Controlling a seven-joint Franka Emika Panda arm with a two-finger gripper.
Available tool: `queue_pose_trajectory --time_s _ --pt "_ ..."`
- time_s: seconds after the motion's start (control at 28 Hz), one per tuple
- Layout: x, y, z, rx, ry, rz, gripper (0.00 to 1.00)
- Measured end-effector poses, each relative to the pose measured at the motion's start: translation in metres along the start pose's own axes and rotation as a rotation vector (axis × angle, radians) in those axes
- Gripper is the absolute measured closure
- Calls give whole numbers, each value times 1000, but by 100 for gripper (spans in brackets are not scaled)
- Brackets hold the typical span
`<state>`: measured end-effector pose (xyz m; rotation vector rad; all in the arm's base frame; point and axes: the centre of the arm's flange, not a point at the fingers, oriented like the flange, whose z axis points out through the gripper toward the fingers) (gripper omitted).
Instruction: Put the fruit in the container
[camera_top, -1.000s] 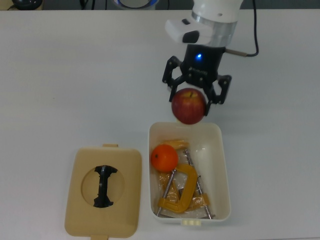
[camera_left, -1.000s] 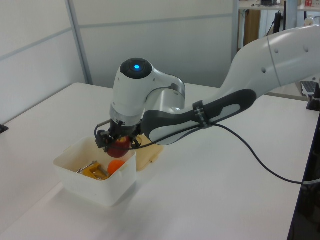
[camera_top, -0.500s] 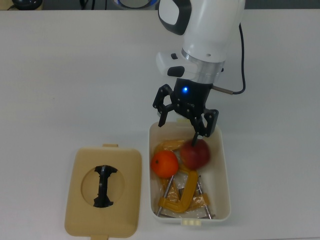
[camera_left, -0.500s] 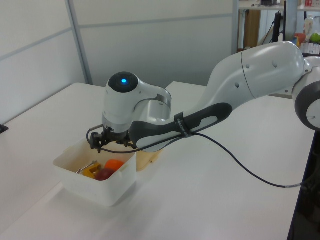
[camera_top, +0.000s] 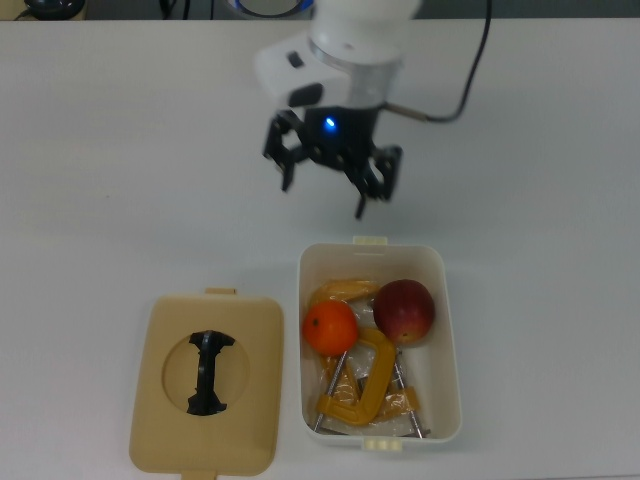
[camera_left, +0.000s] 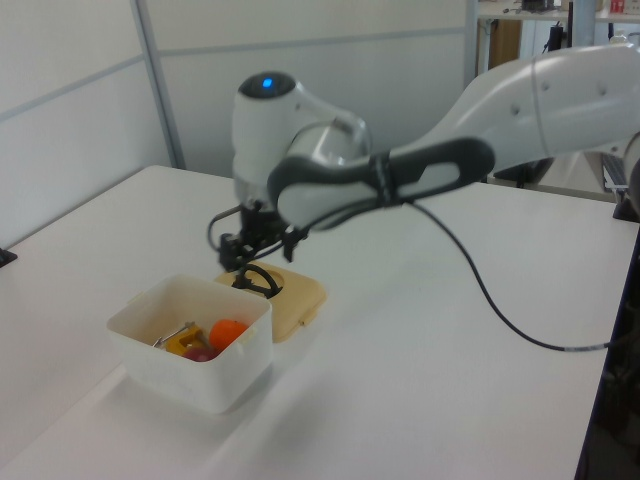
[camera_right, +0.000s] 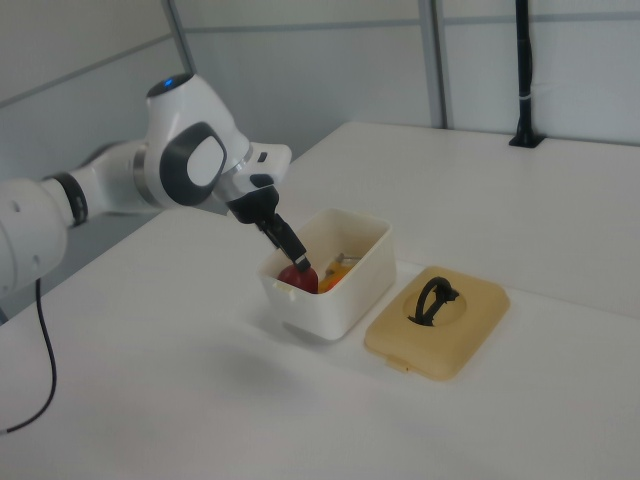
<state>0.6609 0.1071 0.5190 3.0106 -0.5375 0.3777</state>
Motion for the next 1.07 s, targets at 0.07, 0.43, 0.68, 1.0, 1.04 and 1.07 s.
queue_pose_trajectory --time_s 0.07,0.43,0.68,1.0,1.04,1.07 --pt "-2 23 -10 -14 -70 -84 0" --pt "6 132 -29 -56 -213 -311 0" --pt "16 184 -35 -61 -212 -323 0" --pt "11 204 -53 -53 -227 -323 0" --pt "11 205 -53 -53 -227 -322 0" --pt "11 206 -53 -53 -228 -321 0"
